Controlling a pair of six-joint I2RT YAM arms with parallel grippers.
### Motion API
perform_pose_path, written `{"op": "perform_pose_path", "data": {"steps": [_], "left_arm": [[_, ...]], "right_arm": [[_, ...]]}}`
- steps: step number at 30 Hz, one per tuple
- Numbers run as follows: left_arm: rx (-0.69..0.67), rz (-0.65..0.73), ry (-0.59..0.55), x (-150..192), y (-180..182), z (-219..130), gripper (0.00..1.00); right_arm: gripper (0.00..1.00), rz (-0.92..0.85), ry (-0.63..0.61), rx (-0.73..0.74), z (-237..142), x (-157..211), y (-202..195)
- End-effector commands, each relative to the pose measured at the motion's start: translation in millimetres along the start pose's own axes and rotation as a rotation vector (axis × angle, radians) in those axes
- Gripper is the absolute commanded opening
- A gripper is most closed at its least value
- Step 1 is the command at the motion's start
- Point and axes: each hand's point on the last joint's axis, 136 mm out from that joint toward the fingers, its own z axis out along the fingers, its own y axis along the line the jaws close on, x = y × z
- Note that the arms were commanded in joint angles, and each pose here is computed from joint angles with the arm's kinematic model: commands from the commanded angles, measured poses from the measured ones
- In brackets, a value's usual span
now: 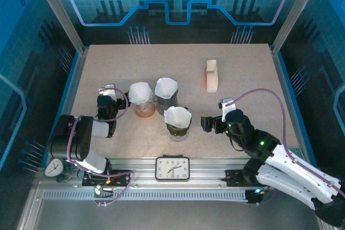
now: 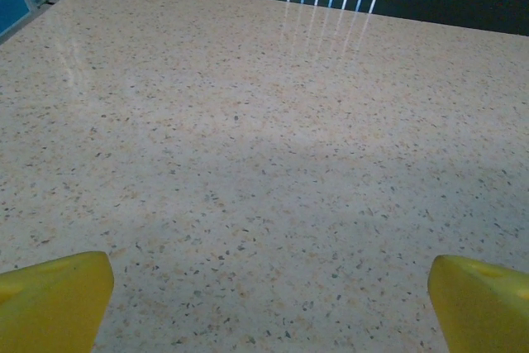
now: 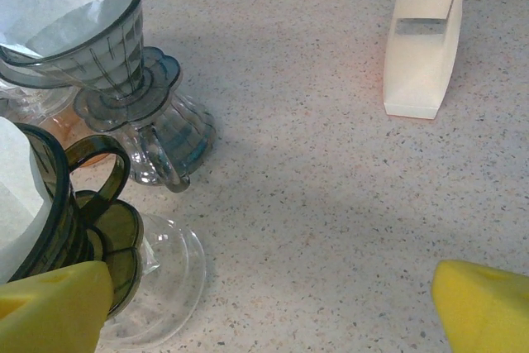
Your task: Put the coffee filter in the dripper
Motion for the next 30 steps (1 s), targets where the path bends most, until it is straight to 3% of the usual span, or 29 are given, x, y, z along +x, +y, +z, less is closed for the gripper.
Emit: {"op": "perform_pose_path", "data": {"steps": [1,15,24,30], "left_arm": [[0.053,0.035,-0.033,-9.0,-11.4,0.5,0.99],[-0.022,0.031,-0.023,-10.5,-2.2,4.6,0.99],[-0.052,0.03,-0.026,-10.0,1.5,3.7,0.99],[-0.059,0.026,-0.035,-11.1,2.6,2.9,0.99]], "right_arm": [[1.0,0.011,-0.026,0.042,-1.5,-5.0,-9.8],[1.0,0.003,-0.051,0.061,-3.0,-11.8,-12.3],[1.0,0.014,-0.112,0.222,4.3,-25.7,-40.0],[1.0,-0.001,-0.089,0.388,22.8,-30.6,-89.9]]}}
